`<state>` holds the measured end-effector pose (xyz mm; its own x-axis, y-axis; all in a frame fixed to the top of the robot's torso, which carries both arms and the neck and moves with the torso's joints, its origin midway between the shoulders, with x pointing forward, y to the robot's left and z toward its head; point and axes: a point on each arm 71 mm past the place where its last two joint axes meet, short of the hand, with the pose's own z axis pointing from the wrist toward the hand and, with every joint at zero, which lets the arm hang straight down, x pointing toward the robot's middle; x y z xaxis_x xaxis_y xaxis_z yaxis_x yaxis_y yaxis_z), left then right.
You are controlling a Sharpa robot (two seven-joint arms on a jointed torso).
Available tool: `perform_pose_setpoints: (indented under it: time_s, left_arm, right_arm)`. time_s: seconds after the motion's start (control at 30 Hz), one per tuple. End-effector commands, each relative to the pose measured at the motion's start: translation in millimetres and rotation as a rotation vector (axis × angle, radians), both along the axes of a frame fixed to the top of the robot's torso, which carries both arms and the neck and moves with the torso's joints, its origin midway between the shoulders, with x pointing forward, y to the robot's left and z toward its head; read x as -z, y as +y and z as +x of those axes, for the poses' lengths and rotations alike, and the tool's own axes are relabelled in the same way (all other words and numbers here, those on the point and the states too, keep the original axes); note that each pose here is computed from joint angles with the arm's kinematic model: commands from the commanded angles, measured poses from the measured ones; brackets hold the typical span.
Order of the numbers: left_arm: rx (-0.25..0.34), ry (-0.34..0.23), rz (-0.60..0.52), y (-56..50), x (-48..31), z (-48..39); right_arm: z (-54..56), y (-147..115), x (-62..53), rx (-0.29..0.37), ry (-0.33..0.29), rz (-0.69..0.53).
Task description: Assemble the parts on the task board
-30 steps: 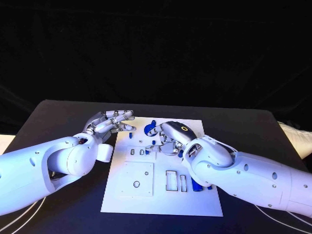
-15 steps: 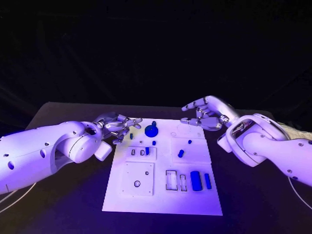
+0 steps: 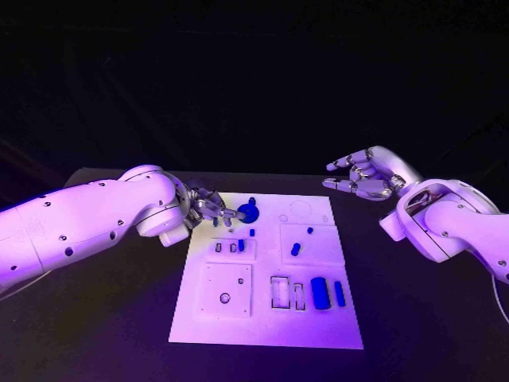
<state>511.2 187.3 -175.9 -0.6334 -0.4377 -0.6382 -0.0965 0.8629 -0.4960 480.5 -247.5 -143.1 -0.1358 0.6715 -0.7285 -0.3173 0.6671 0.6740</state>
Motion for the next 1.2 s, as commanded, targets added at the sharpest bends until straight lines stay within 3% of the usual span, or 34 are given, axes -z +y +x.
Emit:
perform_pose_setpoints:
  time_s: [0.03,0.6,1.2]
  left_arm:
    - [0.050,0.031,0.180,-2.7,3.3,1.3]
    - [0.151,0.092,0.270,-34.3,14.6,5.0]
    - [0.187,0.104,0.301,-43.4,17.1,4.9]
  right_arm:
    - [0.2,0.8,1.3,-0.012,0.032,0.014]
    - [1.2,1.5,3.0,-0.009,0.046,-0.007]
    - [2.3,4.5,4.6,-0.016,0.058,-0.012]
